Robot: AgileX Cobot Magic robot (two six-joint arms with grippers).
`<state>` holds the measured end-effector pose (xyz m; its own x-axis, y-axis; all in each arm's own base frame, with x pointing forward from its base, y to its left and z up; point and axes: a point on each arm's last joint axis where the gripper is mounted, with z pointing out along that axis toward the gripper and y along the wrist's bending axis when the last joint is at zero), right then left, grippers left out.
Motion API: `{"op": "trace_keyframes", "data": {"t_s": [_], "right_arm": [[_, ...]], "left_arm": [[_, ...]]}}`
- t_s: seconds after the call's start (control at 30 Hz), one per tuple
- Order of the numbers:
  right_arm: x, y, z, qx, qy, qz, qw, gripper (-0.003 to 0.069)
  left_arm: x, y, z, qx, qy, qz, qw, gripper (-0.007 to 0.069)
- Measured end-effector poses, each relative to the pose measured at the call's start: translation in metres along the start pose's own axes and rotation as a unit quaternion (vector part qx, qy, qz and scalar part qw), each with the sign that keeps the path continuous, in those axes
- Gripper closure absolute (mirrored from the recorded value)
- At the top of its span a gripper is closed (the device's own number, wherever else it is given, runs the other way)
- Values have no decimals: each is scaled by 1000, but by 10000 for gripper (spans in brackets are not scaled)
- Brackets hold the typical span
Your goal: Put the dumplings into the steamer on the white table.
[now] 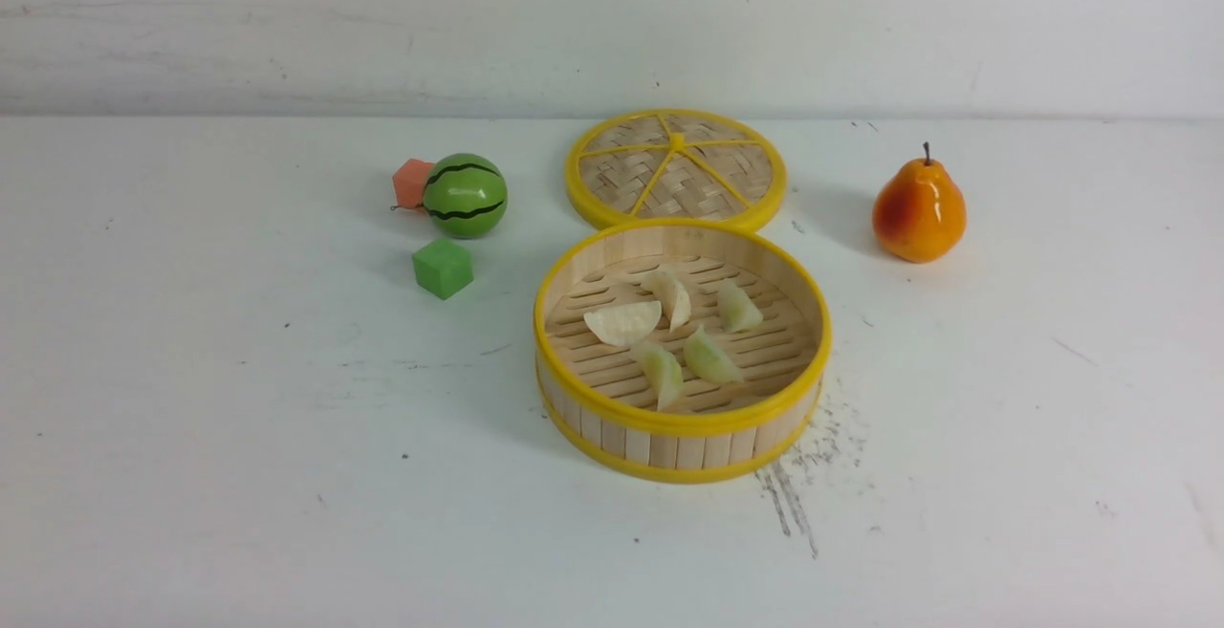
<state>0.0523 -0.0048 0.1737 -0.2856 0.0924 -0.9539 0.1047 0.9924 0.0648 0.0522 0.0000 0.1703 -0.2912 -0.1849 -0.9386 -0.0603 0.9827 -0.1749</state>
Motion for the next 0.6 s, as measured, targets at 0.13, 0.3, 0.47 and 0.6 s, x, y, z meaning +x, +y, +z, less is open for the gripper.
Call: {"op": "trace_keyframes", "data": {"t_s": [0.13, 0.3, 0.47, 0.6], "right_arm": [[0, 0, 0, 0, 0, 0, 1000, 594], [0, 0, 0, 0, 0, 0, 1000, 584], [0, 0, 0, 0, 0, 0, 1000, 577], [0, 0, 0, 0, 0, 0, 1000, 573]], "left_arm": [[0, 0, 0, 0, 0, 0, 1000, 639], [0, 0, 0, 0, 0, 0, 1000, 639], [0, 0, 0, 0, 0, 0, 1000, 638], [0, 0, 0, 0, 0, 0, 1000, 636]]}}
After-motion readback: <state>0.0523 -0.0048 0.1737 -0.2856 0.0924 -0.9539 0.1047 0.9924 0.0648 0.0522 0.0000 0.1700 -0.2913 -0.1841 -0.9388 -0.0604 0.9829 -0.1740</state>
